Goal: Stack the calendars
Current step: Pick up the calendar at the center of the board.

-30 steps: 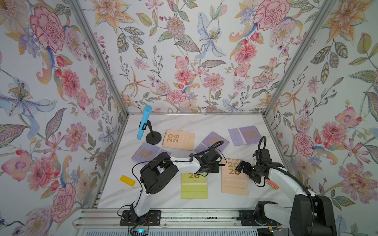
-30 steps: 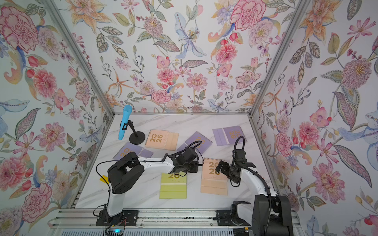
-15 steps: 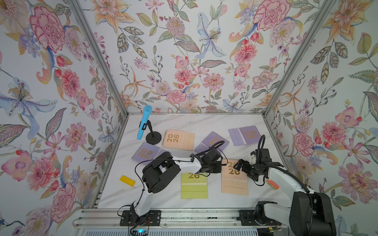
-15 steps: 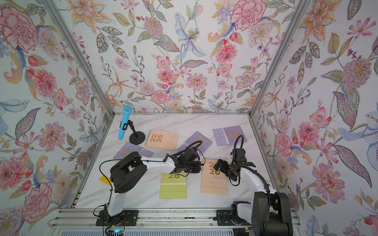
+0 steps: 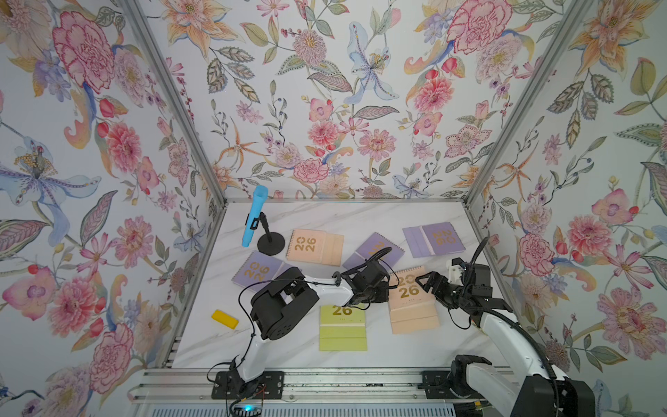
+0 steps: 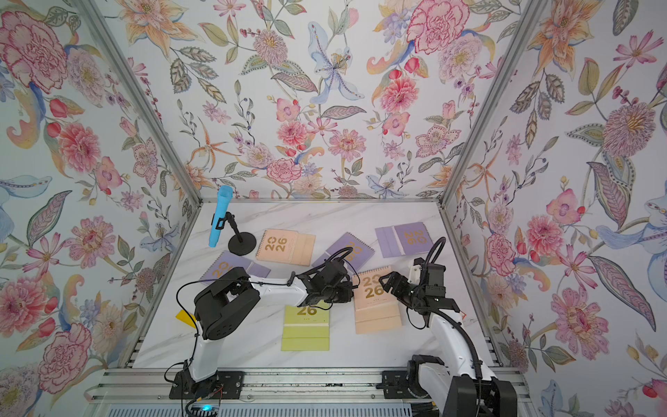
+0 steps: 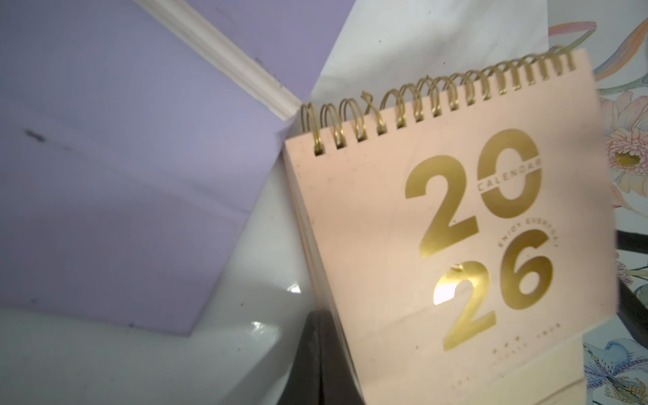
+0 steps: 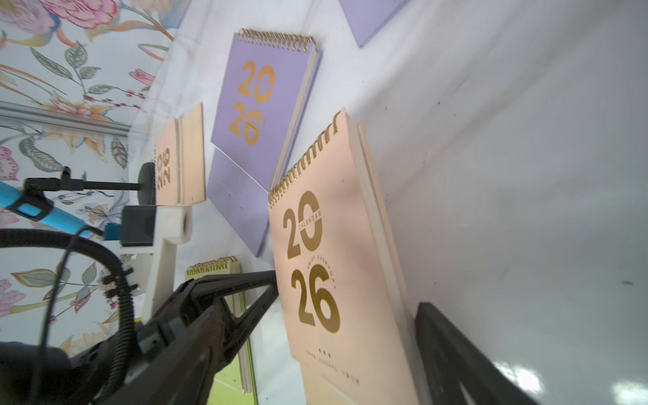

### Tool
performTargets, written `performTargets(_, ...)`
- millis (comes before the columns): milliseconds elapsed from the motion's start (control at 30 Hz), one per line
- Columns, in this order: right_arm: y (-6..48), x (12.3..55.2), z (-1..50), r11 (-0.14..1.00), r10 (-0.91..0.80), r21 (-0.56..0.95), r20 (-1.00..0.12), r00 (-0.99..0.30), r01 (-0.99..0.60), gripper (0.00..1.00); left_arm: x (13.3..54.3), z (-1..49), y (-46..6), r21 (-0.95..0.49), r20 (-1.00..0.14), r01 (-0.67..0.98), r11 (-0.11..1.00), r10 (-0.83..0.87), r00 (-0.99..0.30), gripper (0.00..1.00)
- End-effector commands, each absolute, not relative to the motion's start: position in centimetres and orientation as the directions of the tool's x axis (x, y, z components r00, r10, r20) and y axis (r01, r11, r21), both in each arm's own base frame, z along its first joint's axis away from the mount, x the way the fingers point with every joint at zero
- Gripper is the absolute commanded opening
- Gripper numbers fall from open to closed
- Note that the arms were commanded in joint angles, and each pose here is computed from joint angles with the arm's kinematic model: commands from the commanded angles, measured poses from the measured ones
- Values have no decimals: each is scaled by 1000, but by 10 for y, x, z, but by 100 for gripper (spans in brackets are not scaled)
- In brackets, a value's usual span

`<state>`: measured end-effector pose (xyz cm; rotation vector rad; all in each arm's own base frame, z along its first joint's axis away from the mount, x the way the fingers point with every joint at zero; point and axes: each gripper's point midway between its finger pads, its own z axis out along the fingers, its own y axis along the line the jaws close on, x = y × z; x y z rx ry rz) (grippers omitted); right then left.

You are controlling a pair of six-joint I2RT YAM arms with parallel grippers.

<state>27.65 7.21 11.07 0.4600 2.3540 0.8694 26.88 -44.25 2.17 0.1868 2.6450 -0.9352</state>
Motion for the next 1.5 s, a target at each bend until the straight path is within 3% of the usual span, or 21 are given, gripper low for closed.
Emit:
performTargets(0,100,270,135,618,465,786,-349,-814,16,71,248,7,-445,-599,-293,237,765,66,-954,2)
performTargets(167,97,268,131,631,470,775,-345,-813,36,50,259,17,-439,-601,-312,233,764,44,-949,2)
performTargets(367,96,266,123,649,458,759,-332,-825,55,33,267,23,-437,-616,-320,226,755,22,-947,2)
performTargets(600,95,266,126,682,435,730,-352,-829,48,22,274,30,-435,-634,-323,217,742,0,-946,2)
performTargets(867,89,269,141,729,425,683,-410,-807,37,3,288,55,-427,-641,-361,222,734,-33,-932,2)
performTargets(1167,108,261,170,769,385,639,-486,-785,-19,0,312,103,-379,-577,-452,227,784,-76,-889,1)
performTargets(1467,151,250,197,730,397,682,-491,-776,-57,0,307,120,-271,-491,-494,134,861,-148,-857,0)
